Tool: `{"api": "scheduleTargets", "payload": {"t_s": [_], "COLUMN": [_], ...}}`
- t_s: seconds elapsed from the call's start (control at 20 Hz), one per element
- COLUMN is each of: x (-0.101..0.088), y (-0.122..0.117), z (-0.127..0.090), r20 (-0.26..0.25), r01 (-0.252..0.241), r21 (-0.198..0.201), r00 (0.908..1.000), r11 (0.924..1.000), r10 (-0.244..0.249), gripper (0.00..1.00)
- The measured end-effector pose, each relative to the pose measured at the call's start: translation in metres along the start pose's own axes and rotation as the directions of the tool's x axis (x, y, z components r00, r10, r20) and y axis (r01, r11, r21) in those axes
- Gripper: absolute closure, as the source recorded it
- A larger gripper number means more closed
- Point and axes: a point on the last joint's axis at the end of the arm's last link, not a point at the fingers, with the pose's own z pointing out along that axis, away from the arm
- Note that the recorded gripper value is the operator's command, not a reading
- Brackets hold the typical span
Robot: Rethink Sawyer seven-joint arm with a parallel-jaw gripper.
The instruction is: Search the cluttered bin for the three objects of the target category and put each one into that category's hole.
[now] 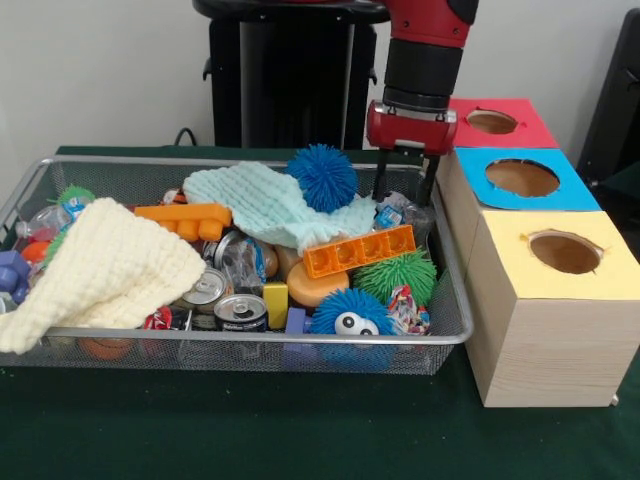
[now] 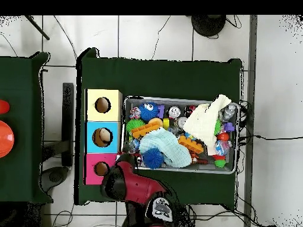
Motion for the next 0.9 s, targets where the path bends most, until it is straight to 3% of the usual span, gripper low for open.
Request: {"api": "scheduleTargets", "payload": {"t_s": [0.2,0.45,0.9], "x": [0.017,0.024,0.007], "y": [-0.001,-0.005,-0.036], "z": [0.000,0.001,0.013], "r20": [-0.011,-0.017,-0.021], "r01": [0.038,0.050,-0.020], "r21": [0.059,0.086,0.011], "r00": [0.9992,0.9986,0.9996], "r11": [0.9975,0.9950,0.9997], "r10": [-0.038,-0.049,0.020], "gripper": [0.00,0.00,0.00]}}
